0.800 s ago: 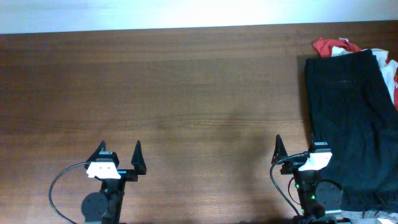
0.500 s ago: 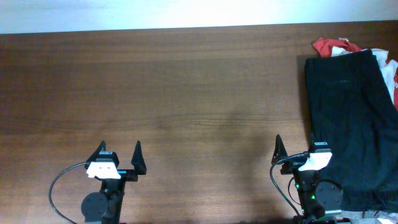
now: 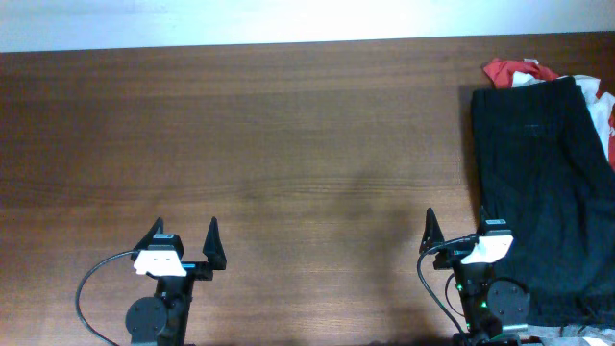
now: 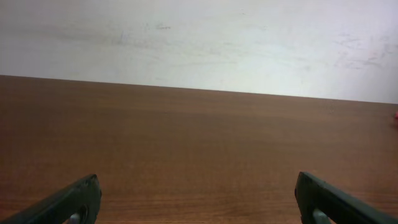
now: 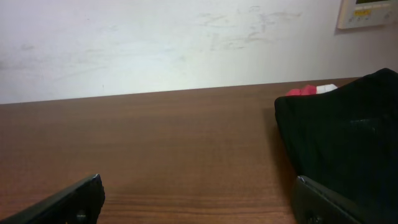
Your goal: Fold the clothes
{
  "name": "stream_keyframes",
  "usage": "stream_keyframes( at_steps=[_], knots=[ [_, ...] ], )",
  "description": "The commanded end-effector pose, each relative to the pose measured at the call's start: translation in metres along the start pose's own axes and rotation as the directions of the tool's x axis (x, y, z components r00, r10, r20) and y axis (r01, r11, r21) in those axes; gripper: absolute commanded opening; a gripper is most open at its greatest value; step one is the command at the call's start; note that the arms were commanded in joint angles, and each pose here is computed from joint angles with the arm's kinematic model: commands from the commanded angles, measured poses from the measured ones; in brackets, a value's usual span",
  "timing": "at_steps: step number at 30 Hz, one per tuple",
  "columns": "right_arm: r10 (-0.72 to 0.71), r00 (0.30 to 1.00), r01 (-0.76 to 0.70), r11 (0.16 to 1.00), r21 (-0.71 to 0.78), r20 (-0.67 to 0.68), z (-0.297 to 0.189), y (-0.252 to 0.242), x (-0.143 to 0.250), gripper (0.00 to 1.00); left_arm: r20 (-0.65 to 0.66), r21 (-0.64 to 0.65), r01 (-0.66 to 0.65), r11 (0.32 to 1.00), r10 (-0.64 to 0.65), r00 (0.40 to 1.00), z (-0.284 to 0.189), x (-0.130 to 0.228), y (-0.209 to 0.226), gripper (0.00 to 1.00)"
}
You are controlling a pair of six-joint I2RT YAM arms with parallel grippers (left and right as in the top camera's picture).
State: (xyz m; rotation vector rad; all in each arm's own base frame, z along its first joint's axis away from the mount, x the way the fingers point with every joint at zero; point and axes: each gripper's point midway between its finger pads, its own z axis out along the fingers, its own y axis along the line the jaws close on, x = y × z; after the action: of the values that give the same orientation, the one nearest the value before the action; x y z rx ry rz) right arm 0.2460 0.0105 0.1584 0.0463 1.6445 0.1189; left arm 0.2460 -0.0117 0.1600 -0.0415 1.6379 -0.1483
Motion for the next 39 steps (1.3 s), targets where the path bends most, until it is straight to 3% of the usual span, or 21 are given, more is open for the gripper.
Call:
stream_keyframes(
  at_steps=[1, 5, 7, 8, 10, 11, 13, 18, 22, 24, 27, 30, 32, 36, 39],
  knots=[
    [0.000, 1.000, 0.000, 1.000, -0.002, -0.003, 0.000, 0.001, 0.002, 0.99, -0.005, 0.017, 0.002, 1.000, -0.002, 1.000, 0.000, 0.001, -0.003, 0.99],
    [0.000, 1.000, 0.000, 1.000, 0.001, 0.001, 0.000, 0.000, 0.001, 0.99, -0.005, 0.017, 0.002, 1.000, -0.002, 1.000, 0.000, 0.001, -0.003, 0.99],
    [0.048, 0.995, -0.046, 0.998, -0.033, 0.087, -0.001, 0.006, -0.020, 0.99, -0.005, 0.017, 0.002, 1.000, -0.002, 1.000, 0.000, 0.001, -0.003, 0.99],
    [0.129, 0.983, -0.116, 0.988, -0.105, 0.129, -0.003, 0.017, -0.034, 0.99, -0.005, 0.017, 0.002, 1.000, -0.002, 1.000, 0.000, 0.001, -0.003, 0.99],
    [0.398, 0.911, -0.353, 0.887, -0.297, 0.105, -0.011, 0.042, -0.053, 0.99, -0.005, 0.017, 0.002, 1.000, -0.002, 1.000, 0.000, 0.001, -0.003, 0.99],
    [0.469, 0.882, -0.428, 0.841, -0.332, 0.051, -0.012, 0.049, -0.050, 0.99, -0.005, 0.017, 0.002, 1.000, -0.002, 1.000, 0.000, 0.001, -0.003, 0.99],
    [0.531, 0.844, -0.473, 0.806, -0.355, 0.082, -0.015, 0.047, -0.064, 0.99, -0.005, 0.017, 0.002, 1.000, -0.002, 1.000, 0.000, 0.001, -0.003, 0.99],
    [0.482, 0.824, -0.321, 0.830, -0.456, 0.296, -0.039, 0.053, -0.122, 0.99, -0.005, 0.017, 0.002, 1.000, -0.002, 1.000, 0.000, 0.001, -0.003, 0.99],
    [0.201, 0.891, -0.057, 0.939, -0.338, 0.408, -0.037, 0.058, -0.173, 0.99, -0.005, 0.017, 0.002, 1.000, -0.002, 1.000, 0.000, 0.001, -0.003, 0.99],
    [0.010, 0.942, 0.078, 0.966, -0.247, 0.336, -0.006, 0.059, -0.196, 0.99, -0.005, 0.017, 0.002, 1.000, -0.002, 1.000, 0.000, 0.001, -0.003, 0.99],
    [-0.088, 0.980, 0.102, 0.992, -0.072, 0.178, 0.044, 0.035, -0.220, 0.99, -0.005, 0.017, 0.002, 1.000, -0.002, 1.000, 0.000, 0.001, -0.003, 0.99],
    [-0.256, 0.966, 0.256, 0.966, -0.024, -0.023, 0.099, 0.026, -0.229, 0.99, -0.005, 0.017, 0.002, 1.000, -0.002, 1.000, 0.000, 0.001, -0.003, 0.99],
    [-0.259, 0.951, 0.273, 0.959, 0.068, -0.171, 0.133, 0.005, -0.226, 0.99, -0.005, 0.017, 0.002, 1.000, -0.002, 1.000, 0.000, 0.001, -0.003, 0.99],
    [-0.240, 0.851, 0.318, 0.943, 0.096, -0.468, 0.191, -0.043, -0.188, 0.99, -0.005, 0.017, 0.002, 1.000, -0.002, 1.000, 0.000, 0.001, -0.003, 0.99],
    [-0.147, 0.703, 0.298, 0.949, 0.101, -0.696, 0.217, -0.084, -0.134, 0.99, -0.005, 0.017, 0.002, 1.000, -0.002, 1.000, 0.000, 0.001, -0.003, 0.99]
  ],
)
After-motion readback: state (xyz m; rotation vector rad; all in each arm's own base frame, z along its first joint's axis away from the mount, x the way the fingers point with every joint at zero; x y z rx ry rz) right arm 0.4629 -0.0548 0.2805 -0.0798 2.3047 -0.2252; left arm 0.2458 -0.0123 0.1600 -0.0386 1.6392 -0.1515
